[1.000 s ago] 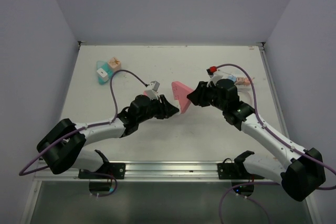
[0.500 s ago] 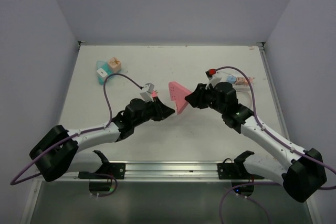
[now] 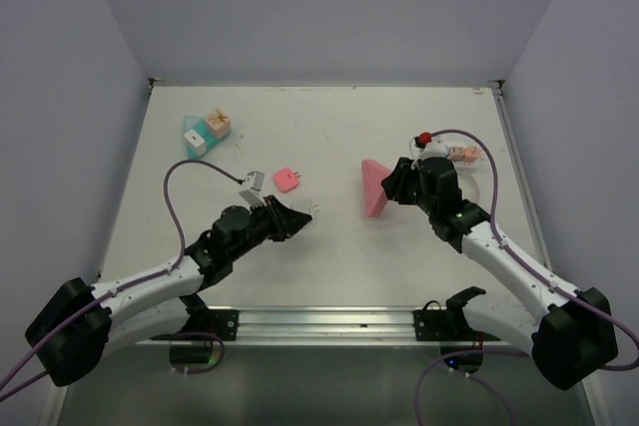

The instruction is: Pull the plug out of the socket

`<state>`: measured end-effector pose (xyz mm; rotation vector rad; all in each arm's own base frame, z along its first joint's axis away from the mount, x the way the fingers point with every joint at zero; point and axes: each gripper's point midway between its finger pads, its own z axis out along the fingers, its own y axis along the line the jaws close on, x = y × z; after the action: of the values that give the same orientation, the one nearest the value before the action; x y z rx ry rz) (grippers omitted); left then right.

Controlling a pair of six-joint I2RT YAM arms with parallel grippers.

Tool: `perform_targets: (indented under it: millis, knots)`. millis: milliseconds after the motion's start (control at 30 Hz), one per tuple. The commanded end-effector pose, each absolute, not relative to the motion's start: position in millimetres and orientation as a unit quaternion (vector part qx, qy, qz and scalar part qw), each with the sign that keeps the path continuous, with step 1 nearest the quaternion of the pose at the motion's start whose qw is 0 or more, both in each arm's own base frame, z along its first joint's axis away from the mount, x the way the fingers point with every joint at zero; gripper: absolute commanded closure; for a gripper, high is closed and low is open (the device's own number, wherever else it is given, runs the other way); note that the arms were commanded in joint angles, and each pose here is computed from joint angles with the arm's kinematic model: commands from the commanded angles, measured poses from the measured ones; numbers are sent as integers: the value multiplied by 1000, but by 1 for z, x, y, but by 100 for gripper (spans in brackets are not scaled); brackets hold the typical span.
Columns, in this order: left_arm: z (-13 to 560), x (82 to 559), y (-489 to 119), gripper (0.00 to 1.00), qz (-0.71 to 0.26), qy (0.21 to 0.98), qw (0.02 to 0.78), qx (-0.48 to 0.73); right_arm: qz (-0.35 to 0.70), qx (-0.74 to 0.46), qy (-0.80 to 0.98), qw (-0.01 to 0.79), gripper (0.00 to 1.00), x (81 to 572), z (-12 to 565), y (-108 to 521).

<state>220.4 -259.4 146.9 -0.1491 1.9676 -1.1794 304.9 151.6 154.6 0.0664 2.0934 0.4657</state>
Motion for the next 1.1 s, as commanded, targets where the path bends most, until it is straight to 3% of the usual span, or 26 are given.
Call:
perform_targets:
  millis: [0, 533, 733, 833, 867, 967, 1067]
  knots:
    - [123, 230, -247, 100, -437, 797, 408, -91, 220, 23, 826, 518, 100, 311, 187, 156]
    - [59, 310, -247, 97, -435, 824, 334, -143, 272, 6, 816, 510, 100, 302, 203, 173]
    - [32, 308, -226, 68, -388, 848, 308, -189, 274, 6, 817, 508, 100, 303, 202, 174]
    - [27, 304, -218, 49, -364, 857, 303, -202, 279, 7, 817, 505, 100, 305, 200, 177]
    - [28, 305, -215, 37, -357, 858, 307, -203, 280, 7, 817, 503, 100, 306, 200, 178]
    - [35, 303, -207, 16, -339, 863, 314, -204, 280, 8, 820, 498, 100, 307, 197, 180]
    - [38, 298, -199, 4, -318, 870, 314, -208, 284, 11, 815, 505, 100, 312, 202, 182]
